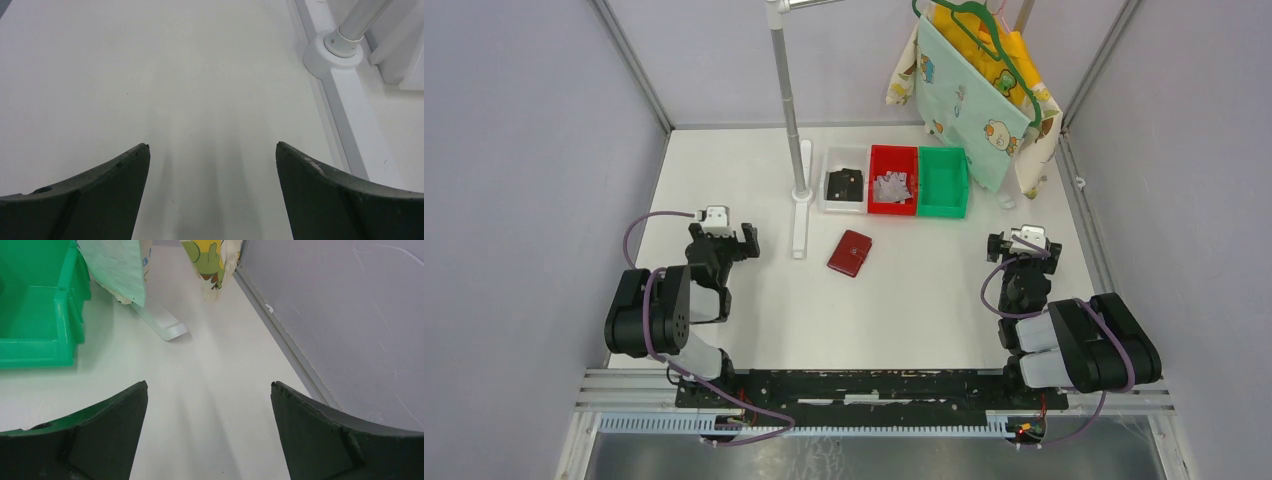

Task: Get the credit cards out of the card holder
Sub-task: Move the storage box to the center of the board.

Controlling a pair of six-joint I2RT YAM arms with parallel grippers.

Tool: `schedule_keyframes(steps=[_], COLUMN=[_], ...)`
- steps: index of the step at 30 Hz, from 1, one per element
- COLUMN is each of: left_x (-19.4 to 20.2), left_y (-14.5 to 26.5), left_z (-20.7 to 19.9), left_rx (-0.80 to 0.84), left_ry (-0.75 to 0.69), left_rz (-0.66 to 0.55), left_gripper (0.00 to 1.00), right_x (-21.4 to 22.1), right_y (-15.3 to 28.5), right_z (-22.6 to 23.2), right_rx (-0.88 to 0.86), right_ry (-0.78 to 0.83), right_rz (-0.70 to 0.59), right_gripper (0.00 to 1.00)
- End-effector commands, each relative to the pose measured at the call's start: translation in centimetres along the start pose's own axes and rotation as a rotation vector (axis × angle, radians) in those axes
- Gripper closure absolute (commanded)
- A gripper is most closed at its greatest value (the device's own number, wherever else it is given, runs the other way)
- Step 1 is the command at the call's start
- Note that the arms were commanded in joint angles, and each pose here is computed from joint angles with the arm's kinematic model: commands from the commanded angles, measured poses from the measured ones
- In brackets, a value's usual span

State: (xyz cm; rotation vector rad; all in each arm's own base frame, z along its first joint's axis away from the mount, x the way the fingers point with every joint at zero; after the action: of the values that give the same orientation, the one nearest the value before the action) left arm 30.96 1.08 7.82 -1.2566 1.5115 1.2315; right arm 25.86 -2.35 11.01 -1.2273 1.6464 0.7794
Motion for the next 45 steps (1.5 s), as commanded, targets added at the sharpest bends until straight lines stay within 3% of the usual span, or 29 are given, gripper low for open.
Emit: schedule_keyframes(steps=[1, 17, 22, 24, 32, 35, 41, 45], left_x=[-1.7, -2.7, -5.6, -7.0, -11.2, -12.1, -11.8, -11.0], left_y=[-0.3, -0.4, -0.8, -1.2, -0.2, 0.5, 2.2, 3.1], left_z=[0.1, 0.4, 0.2, -0.1, -0.6, -1.0, -2.4, -2.9], left_rx=[-0.003, 0.002, 0.002, 0.009, 0.048, 0.073, 0.193, 0.263], left_ry=[-0.03, -0.007, 0.001, -0.016, -0.077, -0.102, -0.126, -0.136], left_rz=[-0.084, -0.078, -0.032, 0.018, 0.181, 0.218, 0.355, 0.434], left_gripper=[0.0, 0.0, 0.0, 0.0, 0.0, 0.0, 0.0, 0.0], right_x=[2.5, 1.8, 1.1, -0.3, -5.8, -6.5, -7.0, -8.4], right_y=[2.7, 3.4, 1.9, 0.9, -0.3, -0.1, 0.8, 0.6], right_z=[-0.4, -1.0, -1.5, -1.1, 2.2, 3.9, 6.2, 9.0], right_rx=[-0.03, -0.005, 0.118, 0.085, -0.17, -0.328, -0.387, -0.413], right_ry=[0.033, 0.011, -0.033, -0.06, -0.436, -0.416, -0.366, -0.284], right_rz=[0.053, 0.011, 0.165, 0.193, 0.191, 0.208, 0.238, 0.261], right_gripper=[0.02, 0.02, 0.02, 0.02, 0.02, 0.02, 0.02, 0.07])
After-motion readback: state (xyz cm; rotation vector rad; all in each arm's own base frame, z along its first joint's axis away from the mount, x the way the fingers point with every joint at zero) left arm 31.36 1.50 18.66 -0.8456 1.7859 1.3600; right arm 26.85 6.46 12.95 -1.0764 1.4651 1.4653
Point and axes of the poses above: each gripper's point midway between its finger pads, its own y axis back along the fingers, its own z axis along the line the jaws close on, x = y × z, the point moved 6 cm from there along y, back along the fingers, and after that the axes turned 11 degrees about y, right-handed, at the moved point
